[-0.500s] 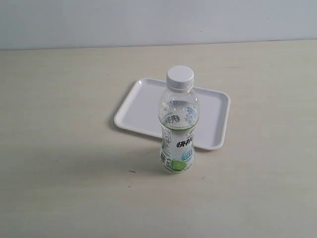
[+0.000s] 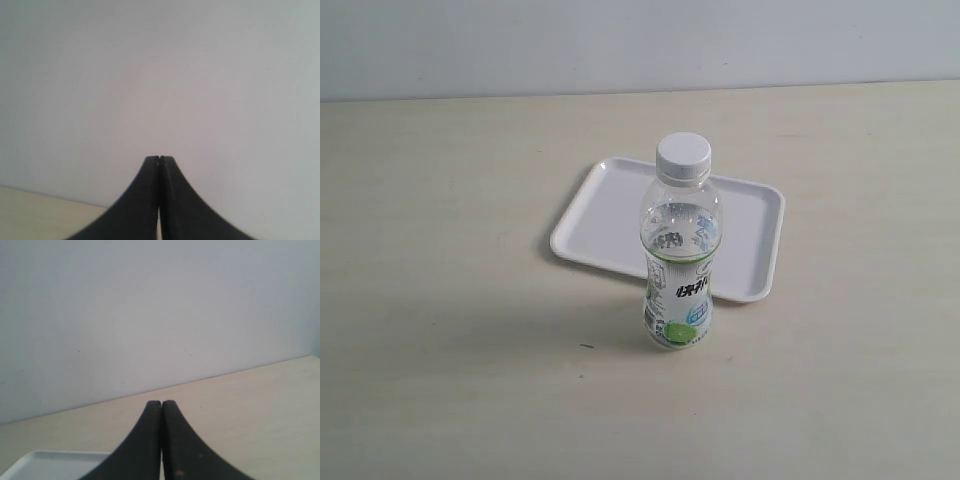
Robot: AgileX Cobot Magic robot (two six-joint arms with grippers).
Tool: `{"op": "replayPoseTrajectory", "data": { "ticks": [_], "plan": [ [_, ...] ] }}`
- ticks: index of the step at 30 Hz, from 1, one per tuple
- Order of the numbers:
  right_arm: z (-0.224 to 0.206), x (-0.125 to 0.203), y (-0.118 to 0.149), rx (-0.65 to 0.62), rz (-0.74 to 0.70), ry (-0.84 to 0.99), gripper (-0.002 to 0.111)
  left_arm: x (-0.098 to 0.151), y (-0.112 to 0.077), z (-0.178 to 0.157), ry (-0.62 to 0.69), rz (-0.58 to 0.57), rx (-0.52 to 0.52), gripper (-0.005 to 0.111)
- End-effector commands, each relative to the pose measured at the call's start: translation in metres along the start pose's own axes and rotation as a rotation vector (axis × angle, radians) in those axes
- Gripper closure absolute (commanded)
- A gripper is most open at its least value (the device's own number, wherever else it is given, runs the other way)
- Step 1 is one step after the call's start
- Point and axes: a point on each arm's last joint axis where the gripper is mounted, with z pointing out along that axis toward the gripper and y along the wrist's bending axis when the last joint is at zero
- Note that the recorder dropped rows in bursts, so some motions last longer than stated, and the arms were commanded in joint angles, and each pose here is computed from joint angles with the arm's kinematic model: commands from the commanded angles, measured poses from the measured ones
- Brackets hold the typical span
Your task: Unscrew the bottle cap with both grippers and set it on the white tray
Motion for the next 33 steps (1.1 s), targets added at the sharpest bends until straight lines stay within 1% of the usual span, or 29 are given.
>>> {"op": "replayPoseTrajectory", "data": {
  "ticks": [1, 4, 9, 11, 13, 14, 15, 16, 17, 18, 21, 23, 27, 30, 33],
  "plan": [
    [0.000, 0.001, 0.000, 0.001, -0.002, -0.009, 0.108, 0.000, 0.000, -0.001, -0.002, -0.016, -0.003, 0.107],
    [0.000, 0.001, 0.000, 0.001, -0.002, -0.009, 0.108, -0.002, -0.001, -0.001, -0.026, -0.016, 0.011, 0.107],
    [0.000, 0.001, 0.000, 0.001, -0.002, -0.009, 0.108, -0.017, -0.009, -0.003, -0.186, -0.027, 0.104, 0.107],
    [0.000, 0.000, 0.000, 0.000, -0.002, -0.011, 0.108, -0.019, -0.011, -0.003, -0.210, -0.064, 0.123, 0.107],
    [-0.001, -0.003, 0.001, -0.008, 0.001, -0.050, 0.108, -0.019, -0.011, -0.003, -0.209, -0.073, 0.125, 0.107],
    [-0.001, -0.008, 0.001, -0.024, 0.109, -0.106, 0.108, -0.015, -0.009, -0.002, -0.163, -0.030, 0.104, 0.107],
    [-0.001, -0.010, 0.001, -0.032, 0.207, -0.128, 0.108, -0.012, -0.008, -0.002, -0.130, -0.012, 0.090, 0.107],
    [-0.001, -0.012, 0.001, -0.044, 0.401, -0.148, 0.108, -0.006, -0.006, -0.001, -0.058, -0.020, 0.078, 0.107],
    [-0.001, -0.013, 0.001, -0.047, 0.452, -0.149, 0.108, -0.004, -0.006, -0.001, -0.037, -0.023, 0.077, 0.107],
    [-0.001, -0.012, 0.001, -0.046, 0.451, -0.148, 0.108, -0.002, -0.005, -0.001, -0.011, -0.026, 0.075, 0.107],
    [-0.002, -0.013, 0.001, -0.047, 0.445, -0.152, 0.108, -0.001, -0.004, -0.001, 0.002, -0.033, 0.068, 0.107],
    [-0.001, -0.007, 0.001, -0.031, 0.401, -0.094, 0.108, 0.000, -0.004, -0.001, 0.013, -0.033, 0.062, 0.107],
    [0.000, 0.002, 0.001, -0.009, 0.122, 0.011, 0.108, 0.002, -0.003, -0.001, 0.026, -0.025, 0.055, 0.107],
    [0.000, -0.001, 0.001, -0.011, 0.176, -0.020, 0.108, 0.003, -0.002, -0.001, 0.045, -0.037, 0.044, 0.107],
    [0.004, -0.007, 0.000, -0.007, 0.164, -0.076, 0.108, 0.003, -0.002, -0.001, 0.044, -0.035, 0.045, 0.107]
  ]
}}
